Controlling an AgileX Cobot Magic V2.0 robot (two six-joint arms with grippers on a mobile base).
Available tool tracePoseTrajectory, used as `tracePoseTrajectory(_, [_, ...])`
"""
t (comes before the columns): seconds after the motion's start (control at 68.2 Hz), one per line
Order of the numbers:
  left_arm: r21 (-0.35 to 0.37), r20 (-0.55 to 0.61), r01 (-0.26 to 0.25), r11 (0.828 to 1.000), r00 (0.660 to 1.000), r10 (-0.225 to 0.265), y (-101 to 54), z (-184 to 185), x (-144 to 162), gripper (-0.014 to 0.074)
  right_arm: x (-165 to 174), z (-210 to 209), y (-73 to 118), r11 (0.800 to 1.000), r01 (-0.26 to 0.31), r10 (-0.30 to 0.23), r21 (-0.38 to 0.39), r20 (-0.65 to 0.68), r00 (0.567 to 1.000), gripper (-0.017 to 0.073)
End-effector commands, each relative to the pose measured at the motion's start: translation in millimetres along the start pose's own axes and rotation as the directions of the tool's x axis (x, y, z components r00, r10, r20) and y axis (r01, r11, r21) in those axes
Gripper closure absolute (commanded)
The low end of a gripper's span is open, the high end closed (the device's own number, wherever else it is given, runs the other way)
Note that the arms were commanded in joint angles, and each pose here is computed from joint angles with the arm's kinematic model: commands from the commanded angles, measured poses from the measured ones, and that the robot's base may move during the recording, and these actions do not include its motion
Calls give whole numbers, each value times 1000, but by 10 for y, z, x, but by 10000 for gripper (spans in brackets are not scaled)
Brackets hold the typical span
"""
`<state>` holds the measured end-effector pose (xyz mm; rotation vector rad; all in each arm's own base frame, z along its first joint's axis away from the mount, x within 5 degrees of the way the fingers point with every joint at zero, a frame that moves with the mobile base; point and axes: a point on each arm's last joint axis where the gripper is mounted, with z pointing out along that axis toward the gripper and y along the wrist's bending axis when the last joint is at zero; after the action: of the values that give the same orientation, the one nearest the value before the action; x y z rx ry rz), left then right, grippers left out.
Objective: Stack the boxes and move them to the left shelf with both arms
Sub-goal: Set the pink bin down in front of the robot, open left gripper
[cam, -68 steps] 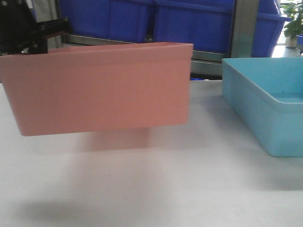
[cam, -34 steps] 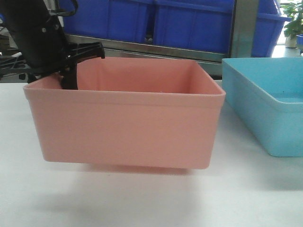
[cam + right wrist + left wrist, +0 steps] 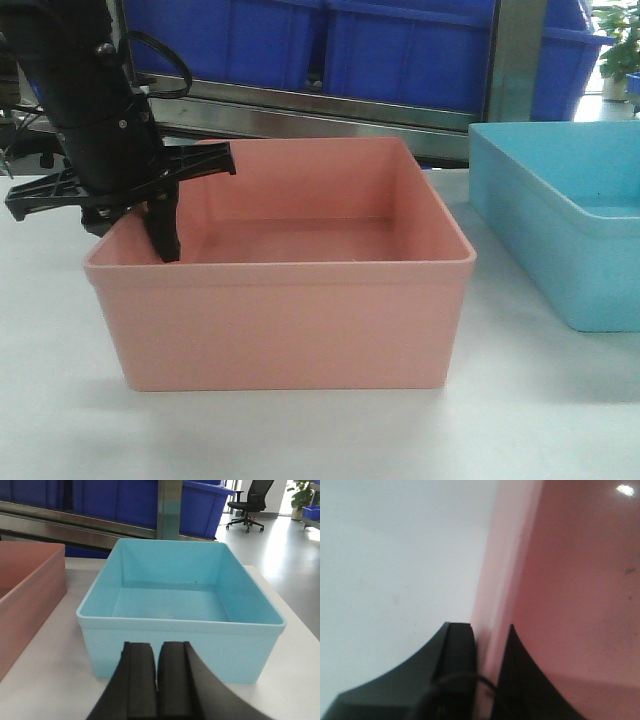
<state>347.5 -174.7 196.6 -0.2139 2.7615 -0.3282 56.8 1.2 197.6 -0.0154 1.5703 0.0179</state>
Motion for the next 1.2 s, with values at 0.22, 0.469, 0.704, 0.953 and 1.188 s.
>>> tracePoseTrajectory(0.22, [75, 67, 28, 997, 997, -33, -123, -252, -89, 587, -155, -29, -1, 1000, 13, -13, 4, 124, 992, 524])
tracePoseTrajectory(0.469, [76, 41, -14, 997, 999, 11, -151, -306, -95, 272, -155, -29, -1, 1000, 13, -13, 4, 124, 992, 524])
tracePoseTrajectory(0.704, [81, 44, -129, 988, 991, 126, -204, -561, -143, 36, -155, -29, -1, 1000, 13, -13, 4, 124, 992, 524])
tracePoseTrajectory(0.953, [18, 164, -340, 940, 929, 333, -79, -1282, -74, 116, -155, -29, -1, 1000, 13, -13, 4, 124, 992, 524])
tracePoseTrajectory(1.188, [-36, 338, -394, 918, 860, 383, 246, -1916, 268, 263, -155, -29, -1, 1000, 13, -13, 4, 124, 992, 524])
